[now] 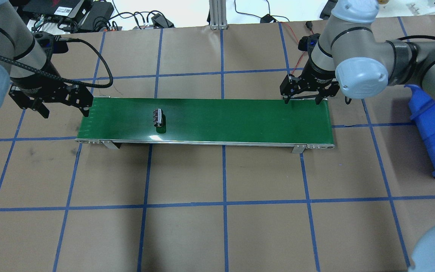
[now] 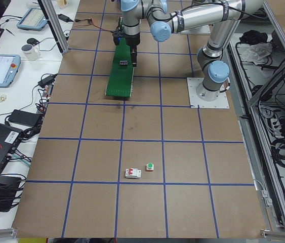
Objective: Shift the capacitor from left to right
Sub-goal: 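Hold the right gripper above the belt's far end while the capacitor rides toward it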
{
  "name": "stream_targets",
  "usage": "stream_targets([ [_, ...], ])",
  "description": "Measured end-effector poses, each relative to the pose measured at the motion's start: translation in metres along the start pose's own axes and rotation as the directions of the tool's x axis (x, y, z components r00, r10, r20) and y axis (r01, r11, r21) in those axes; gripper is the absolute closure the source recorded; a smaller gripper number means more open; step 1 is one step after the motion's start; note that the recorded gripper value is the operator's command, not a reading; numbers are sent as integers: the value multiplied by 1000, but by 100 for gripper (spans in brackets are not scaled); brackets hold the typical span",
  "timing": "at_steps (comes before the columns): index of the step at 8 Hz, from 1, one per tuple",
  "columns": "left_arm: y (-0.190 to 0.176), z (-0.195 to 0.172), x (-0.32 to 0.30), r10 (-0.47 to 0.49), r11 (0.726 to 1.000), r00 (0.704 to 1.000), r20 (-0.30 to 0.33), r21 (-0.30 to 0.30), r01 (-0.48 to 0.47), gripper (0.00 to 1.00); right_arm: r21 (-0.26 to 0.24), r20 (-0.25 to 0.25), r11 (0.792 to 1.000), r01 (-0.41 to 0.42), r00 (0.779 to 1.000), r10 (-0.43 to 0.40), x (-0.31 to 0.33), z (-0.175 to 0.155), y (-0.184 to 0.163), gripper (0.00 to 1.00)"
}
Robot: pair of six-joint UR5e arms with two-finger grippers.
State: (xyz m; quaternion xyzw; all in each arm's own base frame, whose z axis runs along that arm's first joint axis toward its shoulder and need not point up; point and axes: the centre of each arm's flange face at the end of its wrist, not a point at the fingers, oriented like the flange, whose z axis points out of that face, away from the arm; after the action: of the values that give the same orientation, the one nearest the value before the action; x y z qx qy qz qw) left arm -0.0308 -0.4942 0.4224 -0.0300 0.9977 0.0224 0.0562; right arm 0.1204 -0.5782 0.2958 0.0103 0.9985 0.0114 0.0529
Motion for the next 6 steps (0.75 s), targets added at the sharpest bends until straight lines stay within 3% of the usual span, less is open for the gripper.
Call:
stream_targets([
  [6, -5, 5, 0, 8, 1000, 1000, -3, -8, -8, 0, 14, -5, 1000, -7, 1000, 7, 1, 0, 0, 0],
])
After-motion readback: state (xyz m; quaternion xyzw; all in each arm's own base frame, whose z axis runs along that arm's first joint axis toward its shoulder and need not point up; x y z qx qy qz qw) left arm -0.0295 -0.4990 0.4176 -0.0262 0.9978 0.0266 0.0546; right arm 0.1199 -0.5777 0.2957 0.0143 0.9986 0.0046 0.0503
